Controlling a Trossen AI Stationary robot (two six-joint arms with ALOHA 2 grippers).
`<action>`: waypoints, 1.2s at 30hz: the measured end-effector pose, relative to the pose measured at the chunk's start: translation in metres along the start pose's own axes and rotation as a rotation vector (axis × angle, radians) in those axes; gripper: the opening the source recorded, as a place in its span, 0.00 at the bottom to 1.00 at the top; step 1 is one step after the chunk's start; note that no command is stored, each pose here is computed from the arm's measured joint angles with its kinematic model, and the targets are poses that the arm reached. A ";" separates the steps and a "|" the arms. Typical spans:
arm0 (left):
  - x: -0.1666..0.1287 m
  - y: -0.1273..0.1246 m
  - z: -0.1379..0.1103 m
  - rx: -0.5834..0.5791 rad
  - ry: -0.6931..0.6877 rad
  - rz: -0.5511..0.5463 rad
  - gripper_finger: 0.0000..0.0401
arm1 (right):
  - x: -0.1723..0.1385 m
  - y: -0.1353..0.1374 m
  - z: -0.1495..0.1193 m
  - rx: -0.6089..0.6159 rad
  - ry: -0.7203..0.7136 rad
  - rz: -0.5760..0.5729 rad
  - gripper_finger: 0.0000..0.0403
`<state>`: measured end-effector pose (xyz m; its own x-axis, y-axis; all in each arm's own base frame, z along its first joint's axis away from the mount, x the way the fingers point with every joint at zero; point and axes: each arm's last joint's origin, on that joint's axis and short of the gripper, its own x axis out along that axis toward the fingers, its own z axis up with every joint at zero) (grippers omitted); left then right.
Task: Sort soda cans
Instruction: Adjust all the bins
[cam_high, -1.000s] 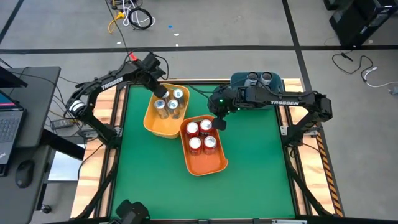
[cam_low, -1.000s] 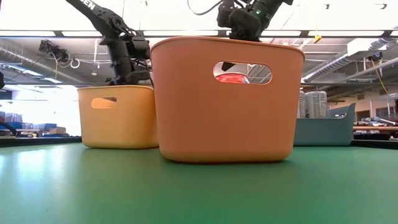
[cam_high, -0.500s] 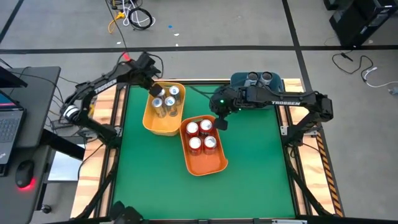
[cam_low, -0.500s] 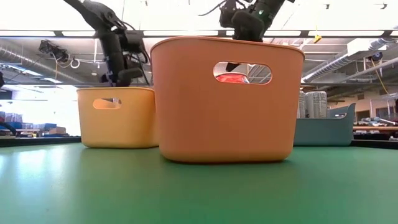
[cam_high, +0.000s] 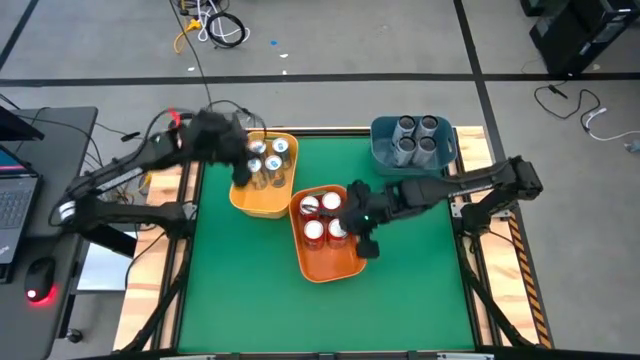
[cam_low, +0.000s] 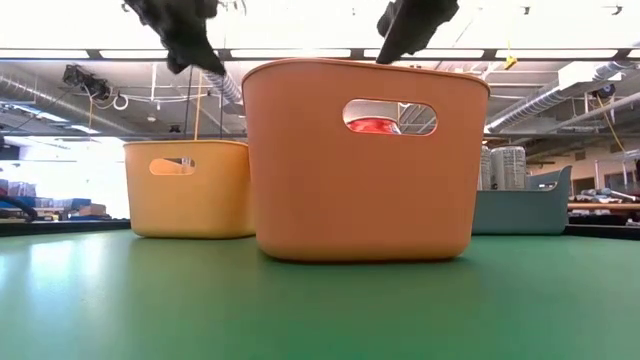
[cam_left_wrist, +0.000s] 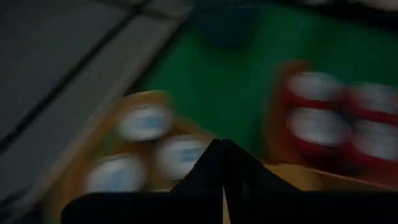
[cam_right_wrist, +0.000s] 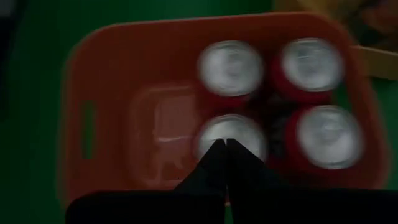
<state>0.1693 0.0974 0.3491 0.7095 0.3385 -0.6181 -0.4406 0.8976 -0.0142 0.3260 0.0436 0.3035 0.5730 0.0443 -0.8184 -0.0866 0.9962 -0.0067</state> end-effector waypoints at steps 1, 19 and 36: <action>-0.002 -0.012 -0.005 0.020 -0.021 -0.068 0.00 | -0.001 0.006 0.000 -0.004 -0.003 0.017 0.00; 0.080 -0.130 -0.097 0.073 0.090 -0.297 0.00 | -0.006 0.029 -0.007 0.046 0.044 0.044 0.00; 0.135 -0.134 -0.068 0.087 0.038 -0.032 0.00 | -0.003 0.034 -0.013 0.063 0.085 0.049 0.00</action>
<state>0.2870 0.0033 0.2140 0.7005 0.2996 -0.6477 -0.3672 0.9296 0.0329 0.3110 0.0762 0.2979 0.4980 0.0897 -0.8625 -0.0603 0.9958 0.0687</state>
